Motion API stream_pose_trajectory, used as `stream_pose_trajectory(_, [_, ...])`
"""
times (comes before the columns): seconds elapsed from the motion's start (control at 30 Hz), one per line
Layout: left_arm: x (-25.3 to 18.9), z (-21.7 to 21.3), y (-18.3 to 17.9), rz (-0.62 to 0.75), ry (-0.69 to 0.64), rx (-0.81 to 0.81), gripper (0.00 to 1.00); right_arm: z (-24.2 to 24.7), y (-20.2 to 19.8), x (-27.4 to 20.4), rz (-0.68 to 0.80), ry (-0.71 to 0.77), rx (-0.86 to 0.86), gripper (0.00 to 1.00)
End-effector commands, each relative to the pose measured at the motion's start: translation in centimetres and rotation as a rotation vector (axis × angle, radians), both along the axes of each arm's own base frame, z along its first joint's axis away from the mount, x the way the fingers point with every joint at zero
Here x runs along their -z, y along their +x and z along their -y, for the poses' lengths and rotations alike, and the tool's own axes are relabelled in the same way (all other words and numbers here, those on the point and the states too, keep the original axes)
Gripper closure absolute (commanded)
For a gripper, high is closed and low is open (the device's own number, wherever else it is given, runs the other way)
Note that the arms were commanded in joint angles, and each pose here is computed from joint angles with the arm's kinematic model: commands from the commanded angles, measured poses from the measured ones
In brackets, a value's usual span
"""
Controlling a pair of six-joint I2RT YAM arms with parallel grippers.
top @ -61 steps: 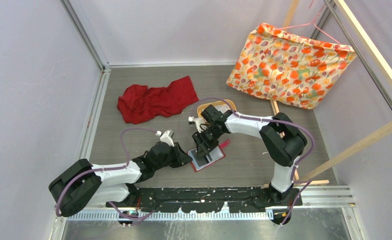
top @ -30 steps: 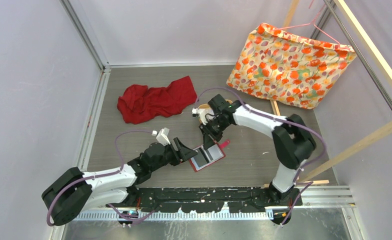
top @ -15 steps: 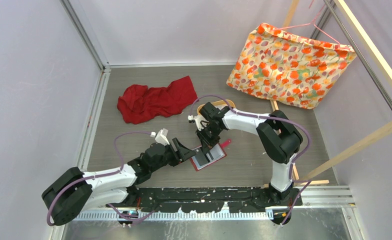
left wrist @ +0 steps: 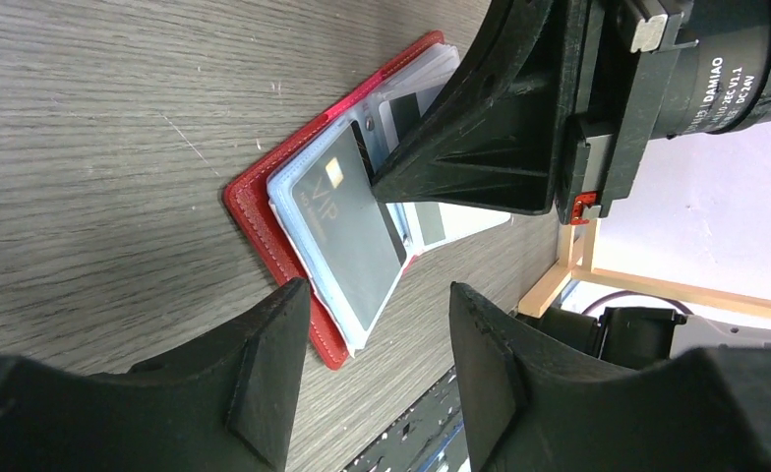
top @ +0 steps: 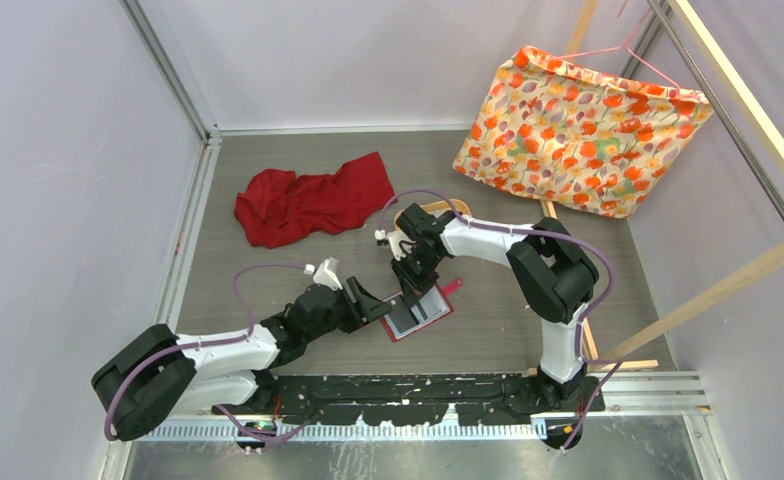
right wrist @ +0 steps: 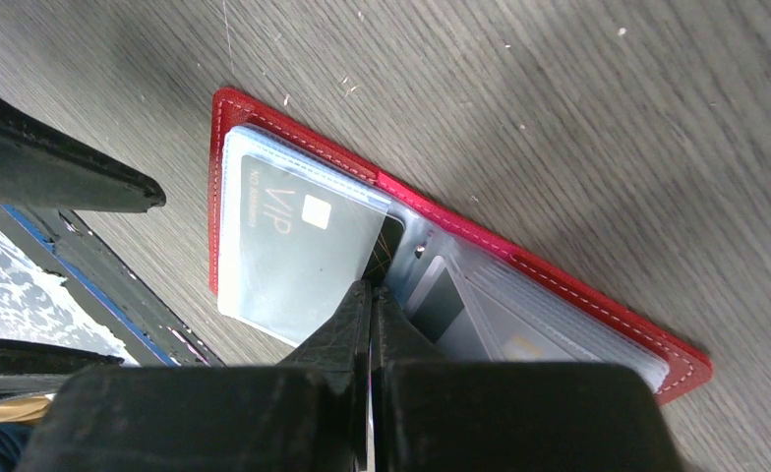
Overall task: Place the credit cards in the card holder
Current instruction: Insert the credit card into the card holder.
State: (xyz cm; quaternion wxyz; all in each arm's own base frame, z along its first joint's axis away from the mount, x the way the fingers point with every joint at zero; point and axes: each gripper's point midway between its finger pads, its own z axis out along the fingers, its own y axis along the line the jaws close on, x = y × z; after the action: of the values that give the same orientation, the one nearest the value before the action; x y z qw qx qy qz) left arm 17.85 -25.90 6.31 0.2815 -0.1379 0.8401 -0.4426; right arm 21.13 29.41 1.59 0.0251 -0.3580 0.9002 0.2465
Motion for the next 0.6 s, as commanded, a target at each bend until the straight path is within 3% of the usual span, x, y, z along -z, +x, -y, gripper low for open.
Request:
stream_pose_trajectory(0.0, [-2.3,1.0,1.0,0.051,-0.059,-0.002,0.45,0.2,0.5,0.8,0.020,-0.036,-0.019,0.99])
stream_pose_trajectory(0.33, [-2.0,1.9,1.2,0.040,-0.075,0.015,0.48,-0.6,-0.5,-3.2,-0.013,0.123,-0.123,0.86])
stream_pose_trajectory(0.57, [-1.9,2.8,1.3,0.025,-0.079,0.039,0.52,0.0,-0.1,-2.0,-0.019,0.071,-0.104,0.86])
